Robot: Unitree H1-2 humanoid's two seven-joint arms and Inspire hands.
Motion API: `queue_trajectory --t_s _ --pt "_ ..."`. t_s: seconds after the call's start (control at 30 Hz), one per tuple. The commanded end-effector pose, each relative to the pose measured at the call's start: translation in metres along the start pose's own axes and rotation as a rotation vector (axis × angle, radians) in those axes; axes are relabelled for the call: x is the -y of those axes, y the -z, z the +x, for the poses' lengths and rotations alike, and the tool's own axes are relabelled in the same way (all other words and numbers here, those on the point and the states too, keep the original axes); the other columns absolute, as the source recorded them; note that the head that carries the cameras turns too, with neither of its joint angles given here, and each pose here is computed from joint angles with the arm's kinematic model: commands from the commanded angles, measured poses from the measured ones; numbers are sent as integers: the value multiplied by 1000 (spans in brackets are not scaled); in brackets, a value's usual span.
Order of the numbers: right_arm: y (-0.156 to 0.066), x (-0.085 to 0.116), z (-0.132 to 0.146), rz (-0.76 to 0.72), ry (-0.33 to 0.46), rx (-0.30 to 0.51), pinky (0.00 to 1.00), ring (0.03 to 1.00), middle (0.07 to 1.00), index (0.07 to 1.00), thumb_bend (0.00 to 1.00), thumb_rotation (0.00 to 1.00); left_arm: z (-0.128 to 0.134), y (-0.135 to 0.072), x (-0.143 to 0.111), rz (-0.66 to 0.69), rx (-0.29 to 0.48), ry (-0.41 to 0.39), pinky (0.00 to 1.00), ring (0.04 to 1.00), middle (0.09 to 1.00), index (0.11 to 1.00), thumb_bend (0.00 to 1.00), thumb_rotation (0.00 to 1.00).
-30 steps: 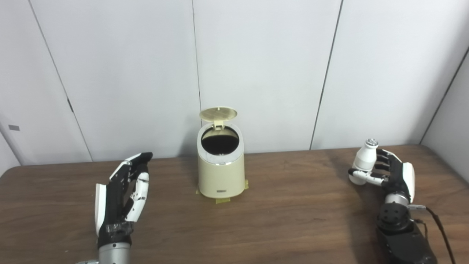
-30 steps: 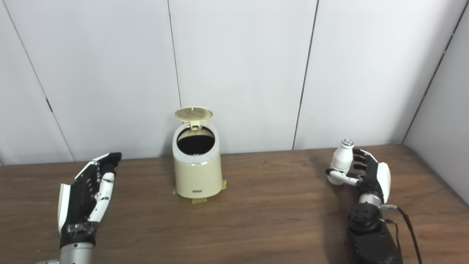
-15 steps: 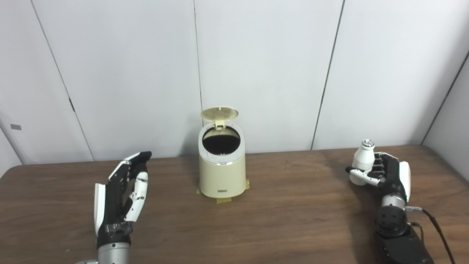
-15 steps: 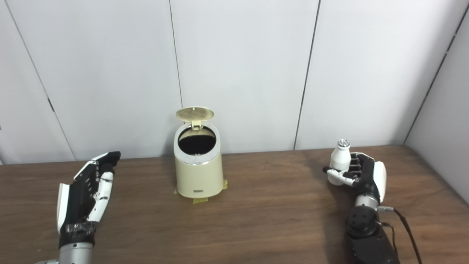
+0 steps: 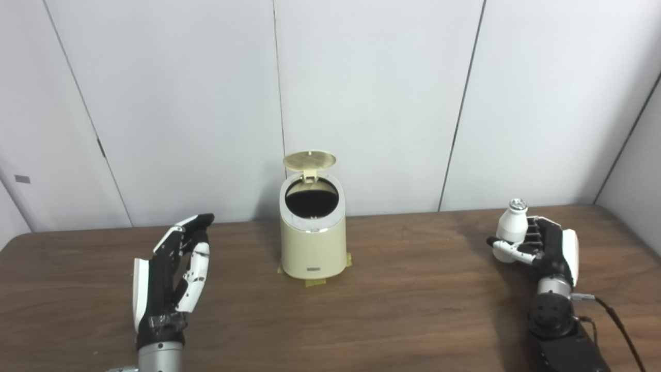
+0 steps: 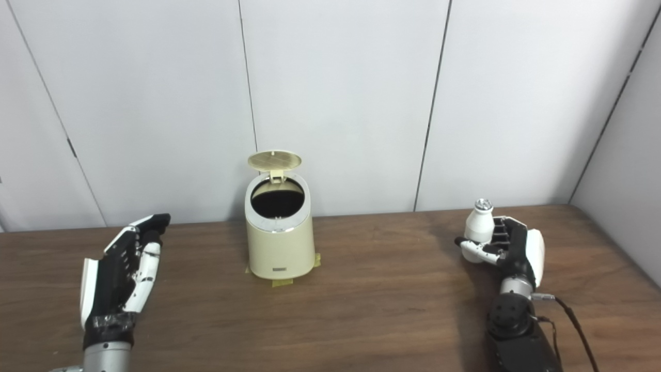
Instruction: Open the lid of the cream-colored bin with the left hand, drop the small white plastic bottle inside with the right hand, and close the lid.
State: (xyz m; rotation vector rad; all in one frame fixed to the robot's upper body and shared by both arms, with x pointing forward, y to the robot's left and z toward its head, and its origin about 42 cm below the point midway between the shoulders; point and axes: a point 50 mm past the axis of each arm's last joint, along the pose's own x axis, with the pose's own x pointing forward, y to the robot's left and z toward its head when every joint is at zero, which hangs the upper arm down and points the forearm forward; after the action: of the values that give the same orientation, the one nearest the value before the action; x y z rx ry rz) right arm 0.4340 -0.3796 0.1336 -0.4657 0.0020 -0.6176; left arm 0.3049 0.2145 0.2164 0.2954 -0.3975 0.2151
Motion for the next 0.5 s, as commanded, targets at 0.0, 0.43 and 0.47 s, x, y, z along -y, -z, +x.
queue_trajectory --t_s 0.0,0.43,0.47 --pt "-35 9 18 38 41 125 450 507 517 472 525 0 10 -14 1 -2 73 -15 760 788 764 735 246 679" --pt "-75 2 14 63 -3 218 476 519 506 476 527 0 10 -17 2 12 92 -20 728 789 765 735 265 680" --pt "-79 1 13 62 -10 233 468 510 500 478 528 0 10 -17 2 15 97 -19 735 791 766 736 267 680"
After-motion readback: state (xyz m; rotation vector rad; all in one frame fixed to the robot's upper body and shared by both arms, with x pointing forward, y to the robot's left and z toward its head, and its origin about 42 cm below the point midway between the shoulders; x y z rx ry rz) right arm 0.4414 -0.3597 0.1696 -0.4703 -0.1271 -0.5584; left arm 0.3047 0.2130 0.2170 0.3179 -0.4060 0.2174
